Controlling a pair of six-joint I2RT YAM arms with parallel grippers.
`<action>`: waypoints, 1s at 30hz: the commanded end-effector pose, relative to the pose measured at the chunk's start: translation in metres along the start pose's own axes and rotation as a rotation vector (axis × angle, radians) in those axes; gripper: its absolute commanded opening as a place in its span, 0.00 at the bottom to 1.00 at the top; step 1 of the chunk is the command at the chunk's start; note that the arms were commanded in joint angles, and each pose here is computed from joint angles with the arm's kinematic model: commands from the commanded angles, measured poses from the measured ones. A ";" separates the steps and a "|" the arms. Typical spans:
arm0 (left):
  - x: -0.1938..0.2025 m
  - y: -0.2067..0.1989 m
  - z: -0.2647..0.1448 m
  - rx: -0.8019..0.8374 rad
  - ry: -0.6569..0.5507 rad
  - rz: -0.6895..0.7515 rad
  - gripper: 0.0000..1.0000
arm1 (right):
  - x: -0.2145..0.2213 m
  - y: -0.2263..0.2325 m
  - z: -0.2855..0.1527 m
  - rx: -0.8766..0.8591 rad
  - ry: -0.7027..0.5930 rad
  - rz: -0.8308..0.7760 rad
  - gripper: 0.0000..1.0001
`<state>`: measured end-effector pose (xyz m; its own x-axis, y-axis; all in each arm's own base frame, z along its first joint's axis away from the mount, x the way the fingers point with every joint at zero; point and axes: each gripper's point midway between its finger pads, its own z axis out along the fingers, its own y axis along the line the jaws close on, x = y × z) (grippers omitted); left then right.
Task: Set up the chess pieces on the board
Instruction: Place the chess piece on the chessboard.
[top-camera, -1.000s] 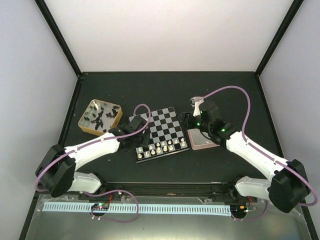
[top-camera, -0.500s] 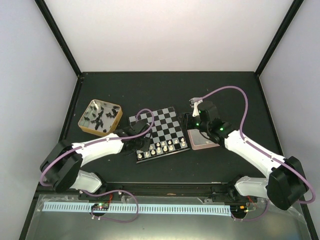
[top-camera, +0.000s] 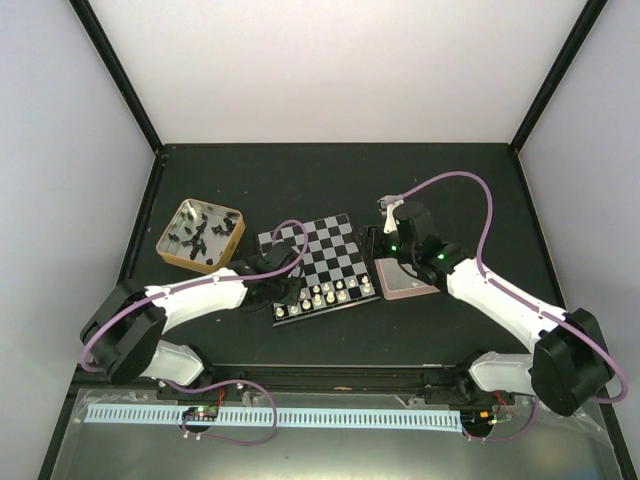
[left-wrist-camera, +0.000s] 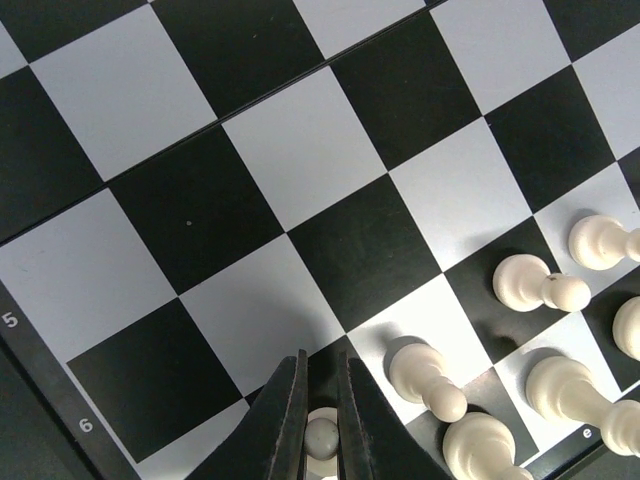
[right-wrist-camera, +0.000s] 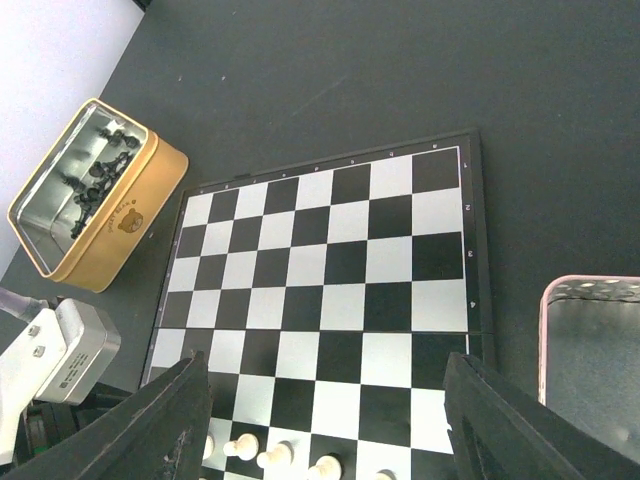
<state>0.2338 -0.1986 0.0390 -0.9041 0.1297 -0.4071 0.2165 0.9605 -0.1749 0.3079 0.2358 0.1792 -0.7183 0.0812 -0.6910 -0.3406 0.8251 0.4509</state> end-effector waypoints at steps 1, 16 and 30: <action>0.003 -0.004 0.003 0.015 0.010 0.001 0.08 | -0.010 0.005 -0.002 -0.017 -0.014 0.003 0.65; -0.005 -0.005 -0.005 0.012 -0.016 0.009 0.16 | -0.008 0.006 -0.001 -0.023 -0.006 0.005 0.65; -0.009 -0.008 -0.014 0.027 -0.035 0.008 0.12 | -0.006 0.006 0.001 -0.025 0.001 0.007 0.65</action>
<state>0.2325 -0.1985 0.0434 -0.9020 0.1292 -0.4120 0.2204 0.9583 -0.1819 0.3064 0.2378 0.1783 -0.7255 0.0765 -0.6839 -0.3473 0.8173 0.4598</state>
